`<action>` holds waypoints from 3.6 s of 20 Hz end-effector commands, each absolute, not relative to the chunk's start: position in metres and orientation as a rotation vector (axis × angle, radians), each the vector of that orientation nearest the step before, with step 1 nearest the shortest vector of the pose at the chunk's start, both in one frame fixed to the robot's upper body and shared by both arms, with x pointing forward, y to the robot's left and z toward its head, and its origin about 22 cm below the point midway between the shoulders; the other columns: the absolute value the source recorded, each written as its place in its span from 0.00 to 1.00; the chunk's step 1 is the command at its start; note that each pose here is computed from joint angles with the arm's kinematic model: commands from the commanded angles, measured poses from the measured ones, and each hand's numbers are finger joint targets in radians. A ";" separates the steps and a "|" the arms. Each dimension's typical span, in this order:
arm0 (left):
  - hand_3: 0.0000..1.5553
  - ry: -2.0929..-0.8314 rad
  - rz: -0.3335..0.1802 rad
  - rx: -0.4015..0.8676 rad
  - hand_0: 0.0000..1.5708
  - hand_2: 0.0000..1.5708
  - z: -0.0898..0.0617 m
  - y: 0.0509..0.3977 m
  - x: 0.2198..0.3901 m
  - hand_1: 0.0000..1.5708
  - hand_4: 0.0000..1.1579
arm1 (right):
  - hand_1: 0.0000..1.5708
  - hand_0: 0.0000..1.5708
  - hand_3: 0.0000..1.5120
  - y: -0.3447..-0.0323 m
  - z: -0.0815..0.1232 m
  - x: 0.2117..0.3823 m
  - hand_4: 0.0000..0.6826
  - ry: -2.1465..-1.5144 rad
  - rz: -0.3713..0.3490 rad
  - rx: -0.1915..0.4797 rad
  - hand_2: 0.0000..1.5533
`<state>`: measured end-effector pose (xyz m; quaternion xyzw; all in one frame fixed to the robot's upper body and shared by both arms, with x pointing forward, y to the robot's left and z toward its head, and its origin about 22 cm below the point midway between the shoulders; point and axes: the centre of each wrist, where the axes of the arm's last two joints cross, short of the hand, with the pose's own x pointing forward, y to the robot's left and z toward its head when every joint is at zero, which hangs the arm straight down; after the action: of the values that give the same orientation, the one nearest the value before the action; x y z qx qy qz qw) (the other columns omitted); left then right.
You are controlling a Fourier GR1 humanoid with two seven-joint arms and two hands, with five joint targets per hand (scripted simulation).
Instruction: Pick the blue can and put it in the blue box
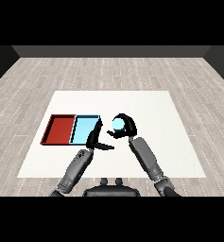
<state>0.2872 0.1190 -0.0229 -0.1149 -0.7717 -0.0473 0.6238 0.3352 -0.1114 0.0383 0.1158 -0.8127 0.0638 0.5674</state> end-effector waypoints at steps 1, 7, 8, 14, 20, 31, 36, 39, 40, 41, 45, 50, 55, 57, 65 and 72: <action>0.00 -1.730 -0.154 -0.266 0.00 0.00 -0.026 0.106 0.282 0.00 0.00 | 0.89 0.89 0.93 -0.114 0.053 0.331 0.98 -1.917 0.158 0.304 0.93; 0.00 -1.722 -0.147 -0.264 0.00 0.00 -0.034 0.103 0.299 0.00 0.00 | 0.89 0.89 0.94 -0.095 0.046 0.320 1.00 -1.925 0.186 0.324 0.94; 0.00 -1.737 -0.151 -0.268 0.00 0.00 -0.034 0.092 0.286 0.00 0.00 | 0.89 0.89 0.94 -0.086 0.046 0.322 1.00 -1.921 0.174 0.329 0.94; 0.00 -1.718 -0.122 -0.306 0.00 0.00 -0.022 0.102 0.291 0.00 0.00 | 0.89 0.89 0.92 -0.103 0.041 0.299 0.96 -1.946 0.209 0.338 0.92; 0.00 -1.726 -0.149 -0.278 0.00 0.00 -0.031 0.086 0.306 0.00 0.00 | 0.90 0.90 0.92 -0.054 0.043 0.305 0.95 -1.920 0.259 0.355 0.92; 0.00 -1.794 -0.291 -0.133 0.00 0.00 -0.029 0.087 0.311 0.00 0.24 | 0.80 0.80 0.92 -0.059 0.052 0.312 0.90 -1.918 0.283 0.386 0.91; 0.21 -1.790 -0.327 -0.081 0.20 0.31 -0.037 0.074 0.298 0.20 0.16 | 0.93 0.93 0.92 -0.038 0.038 0.304 0.87 -1.918 0.315 0.412 0.94; 0.00 -1.790 -0.488 0.087 0.29 0.38 -0.025 0.083 0.324 0.29 0.16 | 0.93 0.93 0.92 -0.032 0.048 0.298 0.87 -1.923 0.332 0.432 0.94; 0.00 -1.808 -0.506 0.111 0.13 0.19 -0.025 0.071 0.311 0.13 0.26 | 0.93 0.93 0.92 -0.038 0.041 0.299 0.88 -1.936 0.348 0.393 0.94; 0.00 -1.836 -0.536 0.111 0.00 0.10 -0.032 0.091 0.317 0.00 0.27 | 0.93 0.93 0.92 -0.036 0.045 0.300 0.87 -1.922 0.338 0.407 0.94; 0.34 -1.863 -0.160 -0.028 0.44 0.51 -0.033 0.087 0.294 0.44 0.62 | 0.92 0.92 0.92 -0.030 0.031 0.282 0.89 -1.918 0.308 0.432 0.94; 0.41 -1.833 -0.216 -0.021 0.47 0.52 -0.030 0.066 0.296 0.47 0.58 | 0.92 0.92 0.92 -0.030 0.047 0.309 0.88 -1.891 0.327 0.445 0.94; 0.53 -1.778 -0.128 -0.113 0.58 0.60 -0.034 0.076 0.296 0.58 0.56 | 0.92 0.92 0.92 -0.032 0.053 0.301 0.85 -1.906 0.319 0.451 0.94; 0.82 -1.768 -0.130 -0.109 0.90 0.89 -0.026 0.081 0.295 0.90 0.52 | 0.91 0.91 0.92 -0.059 0.055 0.299 0.84 -1.916 0.298 0.431 0.94; 0.93 -1.724 -0.114 -0.098 1.00 0.97 -0.036 0.085 0.304 1.00 0.95 | 0.00 0.00 0.00 -0.050 0.049 0.301 0.00 -1.851 0.218 0.476 0.00; 0.95 -1.739 -0.130 -0.087 1.00 0.98 -0.043 0.095 0.305 1.00 0.98 | 0.00 0.00 0.00 -0.060 0.024 0.294 0.00 -1.861 0.217 0.479 0.00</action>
<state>0.3075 0.0932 -0.0397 -0.0402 -0.7633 -0.0542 0.6425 0.3016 -0.0550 0.0465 0.1999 -0.7933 0.0933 0.5675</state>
